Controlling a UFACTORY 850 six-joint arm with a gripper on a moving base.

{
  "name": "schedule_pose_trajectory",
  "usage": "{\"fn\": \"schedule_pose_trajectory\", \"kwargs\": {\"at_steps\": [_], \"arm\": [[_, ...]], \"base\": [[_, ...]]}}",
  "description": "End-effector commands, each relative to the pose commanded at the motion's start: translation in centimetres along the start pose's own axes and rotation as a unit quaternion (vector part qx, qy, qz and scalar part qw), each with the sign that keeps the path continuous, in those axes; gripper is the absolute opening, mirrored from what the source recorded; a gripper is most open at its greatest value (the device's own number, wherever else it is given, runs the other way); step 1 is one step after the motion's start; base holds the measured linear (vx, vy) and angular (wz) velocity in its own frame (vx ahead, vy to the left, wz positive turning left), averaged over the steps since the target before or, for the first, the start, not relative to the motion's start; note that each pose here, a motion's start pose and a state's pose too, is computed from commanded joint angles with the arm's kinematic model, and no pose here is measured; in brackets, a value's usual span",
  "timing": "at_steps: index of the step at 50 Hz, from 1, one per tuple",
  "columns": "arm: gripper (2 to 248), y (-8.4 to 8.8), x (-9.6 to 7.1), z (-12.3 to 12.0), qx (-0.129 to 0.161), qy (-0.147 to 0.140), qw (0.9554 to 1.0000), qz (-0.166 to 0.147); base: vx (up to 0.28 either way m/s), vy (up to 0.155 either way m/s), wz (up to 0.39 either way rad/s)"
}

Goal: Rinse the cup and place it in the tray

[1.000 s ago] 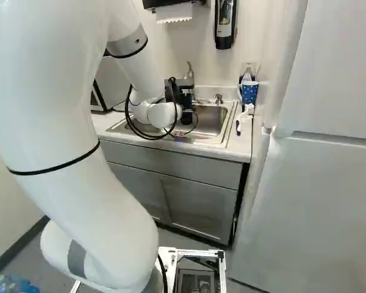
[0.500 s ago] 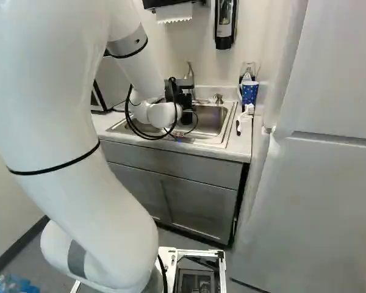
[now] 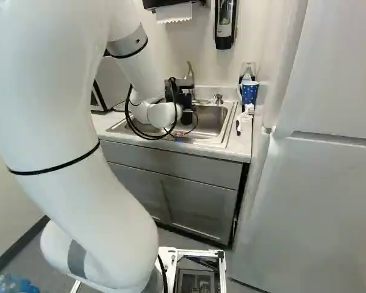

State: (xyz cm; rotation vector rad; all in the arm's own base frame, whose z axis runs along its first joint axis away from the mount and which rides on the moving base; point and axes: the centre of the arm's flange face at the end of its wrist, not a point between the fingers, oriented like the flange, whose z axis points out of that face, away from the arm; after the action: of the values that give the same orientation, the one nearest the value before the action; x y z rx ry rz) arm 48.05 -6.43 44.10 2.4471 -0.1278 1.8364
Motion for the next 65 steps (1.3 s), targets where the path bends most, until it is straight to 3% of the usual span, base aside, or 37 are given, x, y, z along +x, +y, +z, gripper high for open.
{"fn": "schedule_pose_trajectory", "kwargs": {"at_steps": [65], "arm": [[125,0.00,0.00,0.00,0.000,0.000,1.0000,0.000]], "base": [[0.000,0.000,0.000]]}}
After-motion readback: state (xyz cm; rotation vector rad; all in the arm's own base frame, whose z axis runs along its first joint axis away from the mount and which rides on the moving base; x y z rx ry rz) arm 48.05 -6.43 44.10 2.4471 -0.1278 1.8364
